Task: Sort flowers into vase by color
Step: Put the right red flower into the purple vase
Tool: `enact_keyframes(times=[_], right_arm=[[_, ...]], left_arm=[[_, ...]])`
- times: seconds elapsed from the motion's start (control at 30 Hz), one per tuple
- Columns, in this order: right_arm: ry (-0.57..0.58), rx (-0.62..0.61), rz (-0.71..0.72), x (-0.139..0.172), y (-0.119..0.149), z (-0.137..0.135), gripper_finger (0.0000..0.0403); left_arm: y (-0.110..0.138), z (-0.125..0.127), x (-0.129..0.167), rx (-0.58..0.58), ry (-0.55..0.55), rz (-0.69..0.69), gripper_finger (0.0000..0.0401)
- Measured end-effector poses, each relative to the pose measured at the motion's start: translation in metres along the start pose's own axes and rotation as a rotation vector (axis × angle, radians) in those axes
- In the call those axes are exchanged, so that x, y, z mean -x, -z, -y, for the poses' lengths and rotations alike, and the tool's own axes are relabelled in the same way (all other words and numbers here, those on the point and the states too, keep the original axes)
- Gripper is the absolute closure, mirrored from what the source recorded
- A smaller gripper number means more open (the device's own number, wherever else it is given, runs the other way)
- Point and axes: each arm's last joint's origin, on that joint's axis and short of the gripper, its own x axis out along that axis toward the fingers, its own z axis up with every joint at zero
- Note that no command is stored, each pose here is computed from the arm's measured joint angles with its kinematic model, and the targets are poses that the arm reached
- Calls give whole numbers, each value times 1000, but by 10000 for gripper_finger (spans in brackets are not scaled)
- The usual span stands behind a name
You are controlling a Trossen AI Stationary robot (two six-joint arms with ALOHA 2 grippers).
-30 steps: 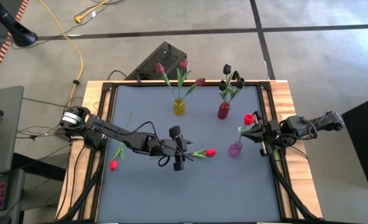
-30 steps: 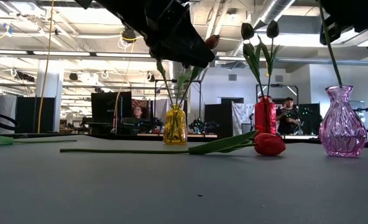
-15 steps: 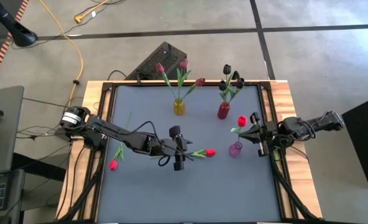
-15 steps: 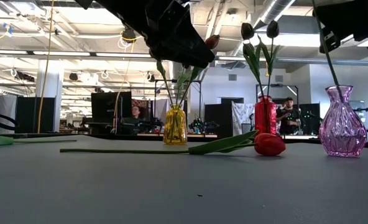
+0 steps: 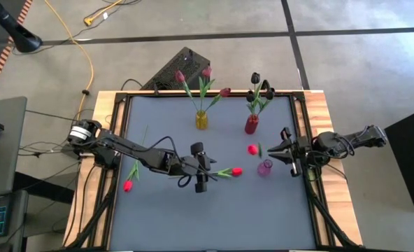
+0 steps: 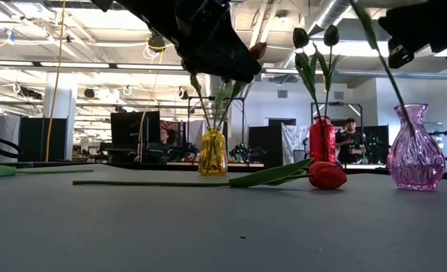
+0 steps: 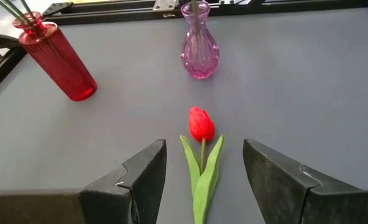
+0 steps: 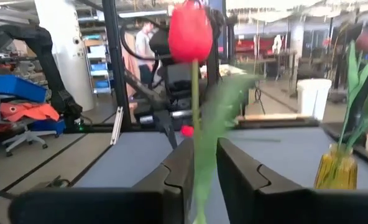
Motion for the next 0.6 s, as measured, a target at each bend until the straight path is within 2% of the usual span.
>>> enact_keyframes(times=[0.27, 0.47, 0.6], right_arm=[[7, -71, -69, 3, -8, 0, 246], [-15, -115, -104, 8, -22, -1, 207], [-56, -141, -96, 10, -31, -2, 201]], left_arm=[[0, 0, 0, 0, 11, -2, 198], [8, 7, -5, 4, 171, -60, 198], [23, 12, -19, 8, 142, -126, 198]])
